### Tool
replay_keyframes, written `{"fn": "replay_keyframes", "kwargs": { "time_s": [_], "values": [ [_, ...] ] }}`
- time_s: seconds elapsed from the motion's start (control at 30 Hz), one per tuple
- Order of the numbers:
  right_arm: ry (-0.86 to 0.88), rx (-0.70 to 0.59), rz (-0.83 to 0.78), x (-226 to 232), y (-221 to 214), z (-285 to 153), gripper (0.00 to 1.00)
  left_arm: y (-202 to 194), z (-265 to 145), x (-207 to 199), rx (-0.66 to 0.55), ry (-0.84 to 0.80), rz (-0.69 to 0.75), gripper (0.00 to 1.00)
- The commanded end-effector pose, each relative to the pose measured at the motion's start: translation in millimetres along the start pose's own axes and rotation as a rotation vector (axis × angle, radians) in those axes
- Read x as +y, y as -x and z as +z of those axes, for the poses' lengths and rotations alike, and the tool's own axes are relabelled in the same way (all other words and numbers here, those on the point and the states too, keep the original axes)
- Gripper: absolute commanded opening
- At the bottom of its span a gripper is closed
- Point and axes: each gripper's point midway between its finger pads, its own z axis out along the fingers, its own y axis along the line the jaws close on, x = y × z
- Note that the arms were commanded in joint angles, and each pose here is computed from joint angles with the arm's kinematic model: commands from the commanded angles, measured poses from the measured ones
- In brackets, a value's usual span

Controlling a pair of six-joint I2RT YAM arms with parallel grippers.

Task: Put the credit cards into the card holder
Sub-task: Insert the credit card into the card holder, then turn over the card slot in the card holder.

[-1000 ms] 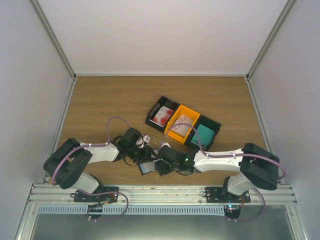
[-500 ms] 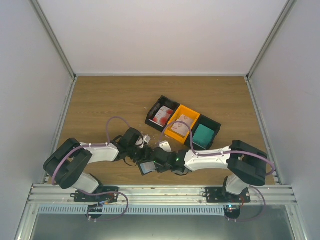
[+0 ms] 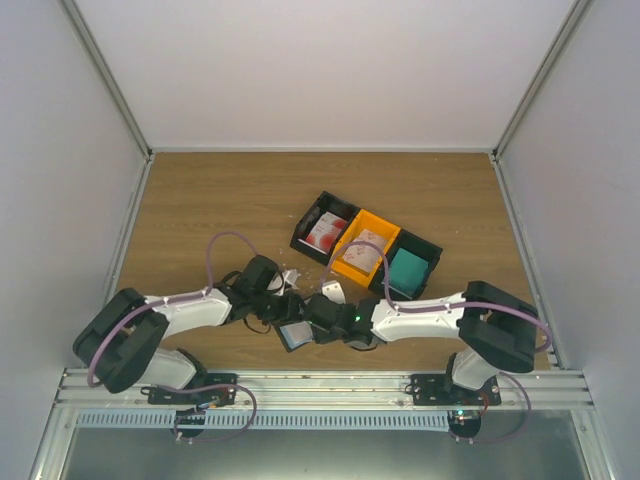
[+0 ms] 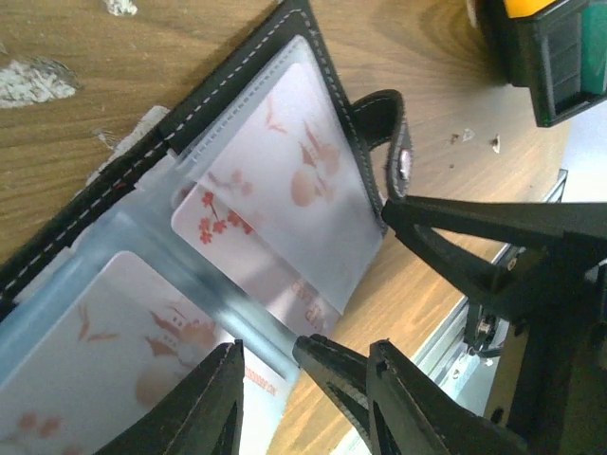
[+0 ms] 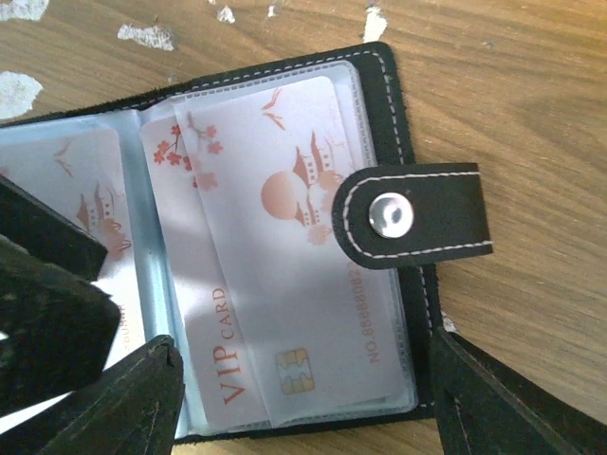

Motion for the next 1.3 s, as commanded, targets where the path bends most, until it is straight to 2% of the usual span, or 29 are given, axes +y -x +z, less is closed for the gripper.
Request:
{"fn": "replay_keyframes", "kwargs": {
  "time_s": [0.0,0.13,0.33,0.47,0.57,0.87,1.27],
  "values": [
    [0.059,-0.064,-0.02,5,16,-17,0.73,7,-15,-5,-0.064,0.017,0.04,0.4],
    [0.134,-0.107,-0.052,14,26,-35,0.73,13,-31,0,-0.142,0.076,0.037,0.46],
    [0.216,-0.082,-0.157,38,26,-34,0.55,7,-49,17,-0.213,0.126,-0.011,0.54],
    [0.246,-0.025,-0.205,52,18,-20,0.39,-3,-54,30,-0.223,0.124,-0.054,0.51],
    [0.25,0.016,-0.215,56,10,-8,0.3,-9,-55,36,-0.226,0.11,-0.073,0.48],
    [0.131,0.085,-0.167,36,-3,15,0.18,-21,-43,33,-0.158,0.018,-0.081,0.44],
    [0.114,0.126,-0.115,20,-13,24,0.11,-20,-42,26,-0.15,-0.03,-0.072,0.36]
  ]
}}
